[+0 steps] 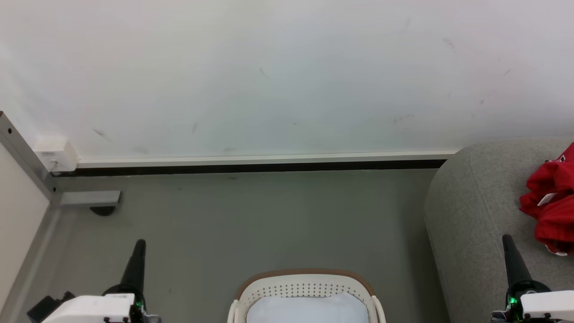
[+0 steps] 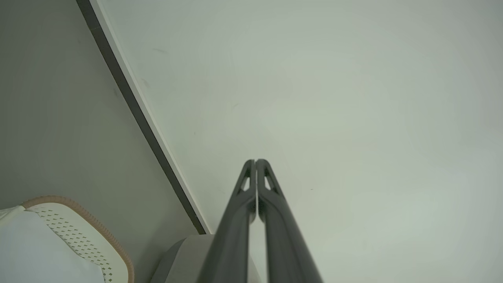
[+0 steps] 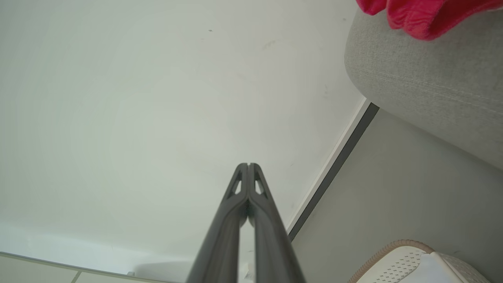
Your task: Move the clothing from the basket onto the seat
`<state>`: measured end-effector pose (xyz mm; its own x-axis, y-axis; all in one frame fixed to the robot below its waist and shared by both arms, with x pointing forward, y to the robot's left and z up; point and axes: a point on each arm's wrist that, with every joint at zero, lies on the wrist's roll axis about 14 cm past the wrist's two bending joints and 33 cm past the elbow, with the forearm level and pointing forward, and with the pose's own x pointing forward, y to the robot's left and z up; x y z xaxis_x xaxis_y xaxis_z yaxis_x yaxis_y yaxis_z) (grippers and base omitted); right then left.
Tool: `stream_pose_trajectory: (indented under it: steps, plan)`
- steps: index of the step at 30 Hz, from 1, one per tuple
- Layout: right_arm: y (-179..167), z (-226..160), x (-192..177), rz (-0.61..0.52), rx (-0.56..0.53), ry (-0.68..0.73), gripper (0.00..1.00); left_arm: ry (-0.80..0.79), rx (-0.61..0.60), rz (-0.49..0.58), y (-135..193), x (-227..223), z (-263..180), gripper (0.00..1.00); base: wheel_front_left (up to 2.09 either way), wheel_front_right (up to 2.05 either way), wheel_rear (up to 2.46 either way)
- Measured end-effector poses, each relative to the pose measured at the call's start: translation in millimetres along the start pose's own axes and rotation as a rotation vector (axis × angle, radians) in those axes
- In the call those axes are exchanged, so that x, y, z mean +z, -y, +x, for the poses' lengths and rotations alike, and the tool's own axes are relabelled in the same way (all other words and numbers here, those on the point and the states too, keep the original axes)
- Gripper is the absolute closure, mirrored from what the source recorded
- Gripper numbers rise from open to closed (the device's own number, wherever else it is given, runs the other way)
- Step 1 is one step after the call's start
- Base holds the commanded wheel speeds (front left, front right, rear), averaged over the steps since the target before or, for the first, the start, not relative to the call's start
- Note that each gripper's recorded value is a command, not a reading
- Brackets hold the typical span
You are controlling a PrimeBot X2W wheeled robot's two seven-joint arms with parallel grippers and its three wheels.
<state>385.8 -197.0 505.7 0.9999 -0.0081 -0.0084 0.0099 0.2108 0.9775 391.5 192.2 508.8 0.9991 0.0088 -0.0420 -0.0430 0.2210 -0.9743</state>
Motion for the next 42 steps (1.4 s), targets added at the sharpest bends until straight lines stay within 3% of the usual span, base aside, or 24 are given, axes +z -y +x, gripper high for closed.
stream_pose_trajectory:
  steps: [30, 42]
  plan:
    - [-6, 5, 3, 0.200, 0.011, -0.010, 1.00, -0.005, -0.035, -0.209, 10, 9, -3, 1.00, 0.00, 0.00, 0.00]
    - [-7, 5, 5, 0.218, 0.013, -0.009, 1.00, -0.006, -0.037, -0.223, 11, 10, -3, 1.00, 0.00, 0.00, 0.00]
